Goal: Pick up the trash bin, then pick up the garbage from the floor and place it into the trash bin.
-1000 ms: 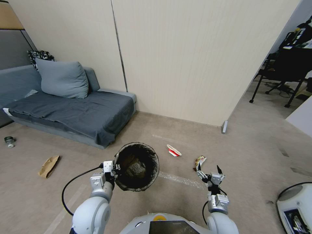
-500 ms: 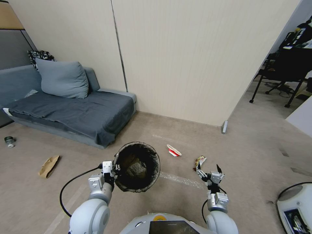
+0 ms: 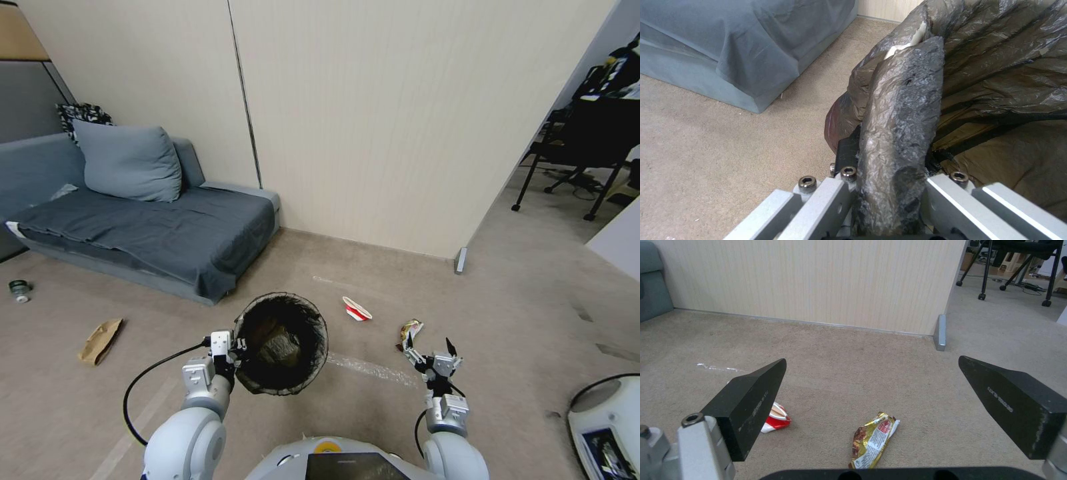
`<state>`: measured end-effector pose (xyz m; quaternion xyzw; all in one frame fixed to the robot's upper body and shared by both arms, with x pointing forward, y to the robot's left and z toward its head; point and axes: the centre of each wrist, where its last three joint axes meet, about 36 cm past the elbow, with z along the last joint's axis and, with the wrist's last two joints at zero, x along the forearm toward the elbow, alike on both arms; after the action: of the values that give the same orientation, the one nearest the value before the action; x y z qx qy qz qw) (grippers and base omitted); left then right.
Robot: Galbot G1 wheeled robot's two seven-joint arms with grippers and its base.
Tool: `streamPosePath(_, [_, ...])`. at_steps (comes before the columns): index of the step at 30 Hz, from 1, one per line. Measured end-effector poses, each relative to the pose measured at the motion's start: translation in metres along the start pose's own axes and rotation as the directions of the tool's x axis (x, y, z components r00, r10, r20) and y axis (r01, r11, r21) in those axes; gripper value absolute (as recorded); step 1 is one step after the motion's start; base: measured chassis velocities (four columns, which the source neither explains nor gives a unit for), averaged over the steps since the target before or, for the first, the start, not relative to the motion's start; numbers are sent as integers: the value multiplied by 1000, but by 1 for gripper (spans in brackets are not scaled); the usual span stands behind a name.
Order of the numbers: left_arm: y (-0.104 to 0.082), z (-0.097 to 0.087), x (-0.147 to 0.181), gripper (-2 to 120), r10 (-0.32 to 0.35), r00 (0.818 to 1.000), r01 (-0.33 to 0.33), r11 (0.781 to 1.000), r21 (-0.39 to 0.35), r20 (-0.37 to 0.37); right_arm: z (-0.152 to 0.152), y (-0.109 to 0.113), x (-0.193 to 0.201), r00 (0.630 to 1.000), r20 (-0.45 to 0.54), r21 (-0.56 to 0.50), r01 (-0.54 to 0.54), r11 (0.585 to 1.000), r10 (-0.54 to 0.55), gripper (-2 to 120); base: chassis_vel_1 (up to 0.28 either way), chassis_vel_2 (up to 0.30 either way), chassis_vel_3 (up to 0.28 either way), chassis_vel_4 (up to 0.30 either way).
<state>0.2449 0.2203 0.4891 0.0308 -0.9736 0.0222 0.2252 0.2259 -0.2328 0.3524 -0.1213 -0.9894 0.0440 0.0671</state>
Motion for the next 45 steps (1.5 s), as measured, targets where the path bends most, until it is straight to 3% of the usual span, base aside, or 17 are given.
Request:
streamPosePath(23, [0,0,2,2,14,1000,-14,999,-50,3,0,-1,1,1000,5,0,-3,1000,3,100,0,0,0,0])
streamPosePath(45, [0,2,-1,1,20,1000,-20,999,-35,3,2,-1,1,1000,1,1,-4,1000,4,100,-13,-12,-12,-11])
